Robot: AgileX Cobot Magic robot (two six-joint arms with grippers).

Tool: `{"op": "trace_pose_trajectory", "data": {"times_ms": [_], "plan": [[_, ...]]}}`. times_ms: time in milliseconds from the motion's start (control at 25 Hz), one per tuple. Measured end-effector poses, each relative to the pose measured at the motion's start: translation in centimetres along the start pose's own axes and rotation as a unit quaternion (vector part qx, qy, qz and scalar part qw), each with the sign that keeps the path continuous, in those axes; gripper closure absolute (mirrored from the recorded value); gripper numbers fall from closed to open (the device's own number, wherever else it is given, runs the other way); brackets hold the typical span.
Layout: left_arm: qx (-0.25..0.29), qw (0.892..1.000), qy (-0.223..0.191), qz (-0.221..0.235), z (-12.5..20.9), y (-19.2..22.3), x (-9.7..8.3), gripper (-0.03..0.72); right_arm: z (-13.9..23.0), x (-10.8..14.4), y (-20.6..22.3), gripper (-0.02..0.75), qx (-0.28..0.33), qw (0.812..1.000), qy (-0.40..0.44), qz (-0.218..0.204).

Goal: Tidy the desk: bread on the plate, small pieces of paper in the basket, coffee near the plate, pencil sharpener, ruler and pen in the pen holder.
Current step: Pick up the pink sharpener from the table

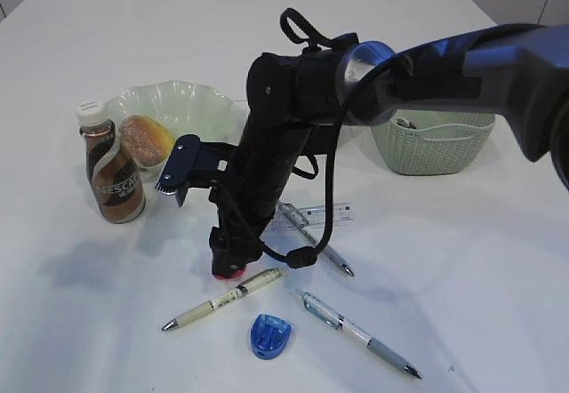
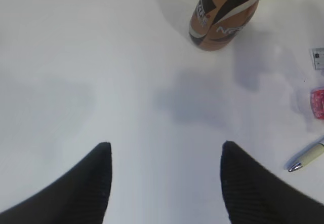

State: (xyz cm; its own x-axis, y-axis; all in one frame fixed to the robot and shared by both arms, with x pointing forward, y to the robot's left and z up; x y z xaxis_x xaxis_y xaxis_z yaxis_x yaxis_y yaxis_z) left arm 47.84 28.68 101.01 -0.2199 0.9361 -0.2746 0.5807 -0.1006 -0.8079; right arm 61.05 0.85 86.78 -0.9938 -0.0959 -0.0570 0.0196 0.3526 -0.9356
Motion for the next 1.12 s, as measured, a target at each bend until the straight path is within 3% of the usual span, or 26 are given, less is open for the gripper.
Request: {"op": "trace_pose_trajectory", "data": {"times_ms": [1120], "plan": [[0.0, 1.0, 0.0, 0.0, 0.0, 0.0, 0.0, 0.214, -1.3, 0.8, 0.3, 0.228, -0.013, 1.0, -0.003, -0.009]]}}
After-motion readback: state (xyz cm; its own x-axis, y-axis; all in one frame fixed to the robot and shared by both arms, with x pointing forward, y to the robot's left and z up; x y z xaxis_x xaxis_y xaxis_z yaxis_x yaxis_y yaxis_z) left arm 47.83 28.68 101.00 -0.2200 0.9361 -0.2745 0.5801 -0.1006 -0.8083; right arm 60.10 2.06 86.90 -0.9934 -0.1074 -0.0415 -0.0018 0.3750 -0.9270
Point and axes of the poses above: a point on each arm's last joint axis where the gripper is mounted, y pointing out along that axis toward the gripper, x along the wrist's bending axis when the last joint is at zero, z = x × y, the point moved 5 cm from there along y, pointing out along that axis toward the gripper, and after that the axes turned 13 degrees about -y, right-handed, at the moved point
